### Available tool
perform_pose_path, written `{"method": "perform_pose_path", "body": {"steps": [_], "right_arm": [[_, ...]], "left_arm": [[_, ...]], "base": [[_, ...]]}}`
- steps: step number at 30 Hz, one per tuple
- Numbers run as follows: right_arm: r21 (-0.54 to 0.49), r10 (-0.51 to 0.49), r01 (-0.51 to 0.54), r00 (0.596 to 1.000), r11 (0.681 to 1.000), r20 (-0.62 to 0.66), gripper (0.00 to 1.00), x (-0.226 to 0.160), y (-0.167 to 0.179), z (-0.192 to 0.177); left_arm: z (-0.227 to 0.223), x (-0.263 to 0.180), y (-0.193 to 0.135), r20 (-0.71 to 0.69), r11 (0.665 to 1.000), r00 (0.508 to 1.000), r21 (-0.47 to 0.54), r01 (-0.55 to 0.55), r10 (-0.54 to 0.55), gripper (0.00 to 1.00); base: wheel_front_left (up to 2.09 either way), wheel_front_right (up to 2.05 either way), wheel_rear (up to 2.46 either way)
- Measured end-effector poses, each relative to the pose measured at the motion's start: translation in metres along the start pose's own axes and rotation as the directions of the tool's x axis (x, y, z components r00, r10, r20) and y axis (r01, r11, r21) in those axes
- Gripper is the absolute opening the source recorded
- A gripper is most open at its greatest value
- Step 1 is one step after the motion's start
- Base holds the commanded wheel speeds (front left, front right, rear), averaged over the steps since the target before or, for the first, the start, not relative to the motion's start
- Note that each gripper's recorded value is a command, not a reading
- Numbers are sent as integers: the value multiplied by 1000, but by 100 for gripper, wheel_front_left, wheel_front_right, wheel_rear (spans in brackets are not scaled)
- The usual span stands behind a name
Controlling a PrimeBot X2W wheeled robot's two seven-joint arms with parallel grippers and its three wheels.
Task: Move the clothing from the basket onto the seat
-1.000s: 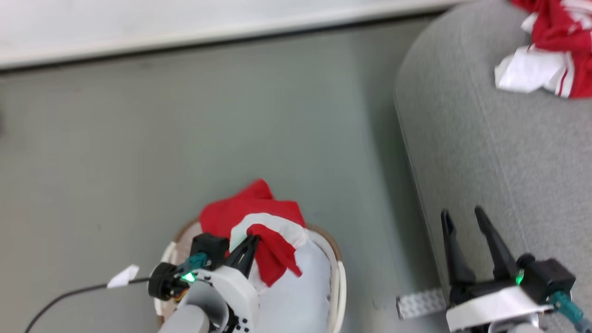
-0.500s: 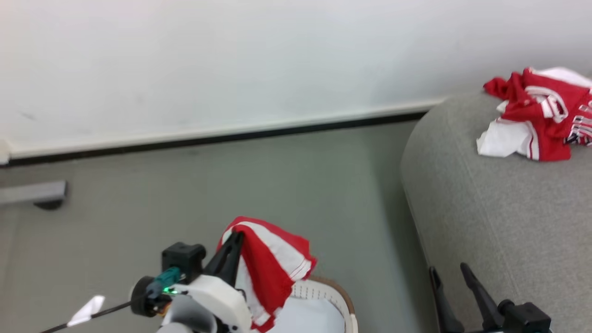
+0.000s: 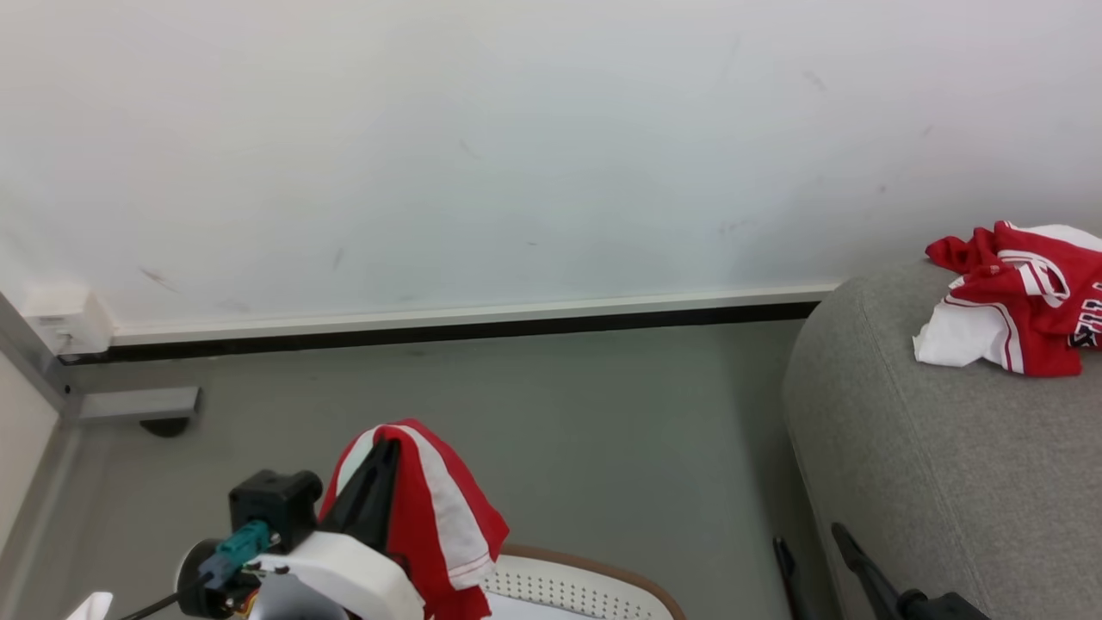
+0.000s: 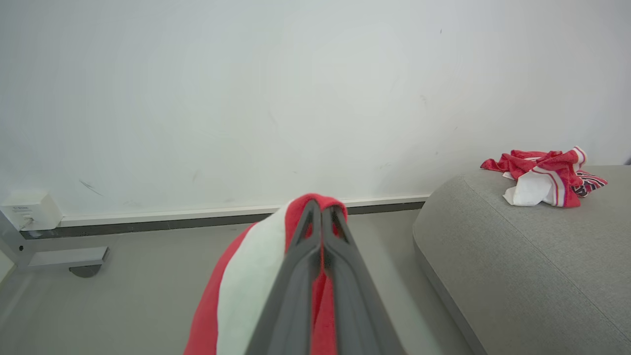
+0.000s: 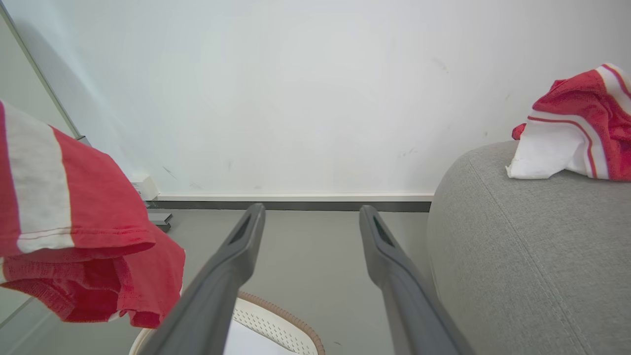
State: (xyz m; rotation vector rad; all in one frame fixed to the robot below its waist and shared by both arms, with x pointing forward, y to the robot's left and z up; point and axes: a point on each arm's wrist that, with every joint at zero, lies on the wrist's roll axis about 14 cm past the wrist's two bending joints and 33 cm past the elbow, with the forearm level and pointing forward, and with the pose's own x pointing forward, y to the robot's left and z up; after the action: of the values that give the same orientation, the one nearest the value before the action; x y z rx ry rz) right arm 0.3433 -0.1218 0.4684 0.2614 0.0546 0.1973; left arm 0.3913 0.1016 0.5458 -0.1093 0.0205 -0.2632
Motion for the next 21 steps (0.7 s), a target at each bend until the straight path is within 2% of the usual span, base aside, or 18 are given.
{"method": "perform_pose_path", "body": {"steps": [13,21], "right_arm": [[-39,112,-110,993,993,45,100,5,34,15],[-67,184,-181,982,981,48,100,4,56,17]], "left_arm": [[48,-21,3,111,999,994,29,-19,16,0],[55,-23,-5,125,1000,992,25,0,-3,0]], "base": [[0,0,0],[0,0,0]]}}
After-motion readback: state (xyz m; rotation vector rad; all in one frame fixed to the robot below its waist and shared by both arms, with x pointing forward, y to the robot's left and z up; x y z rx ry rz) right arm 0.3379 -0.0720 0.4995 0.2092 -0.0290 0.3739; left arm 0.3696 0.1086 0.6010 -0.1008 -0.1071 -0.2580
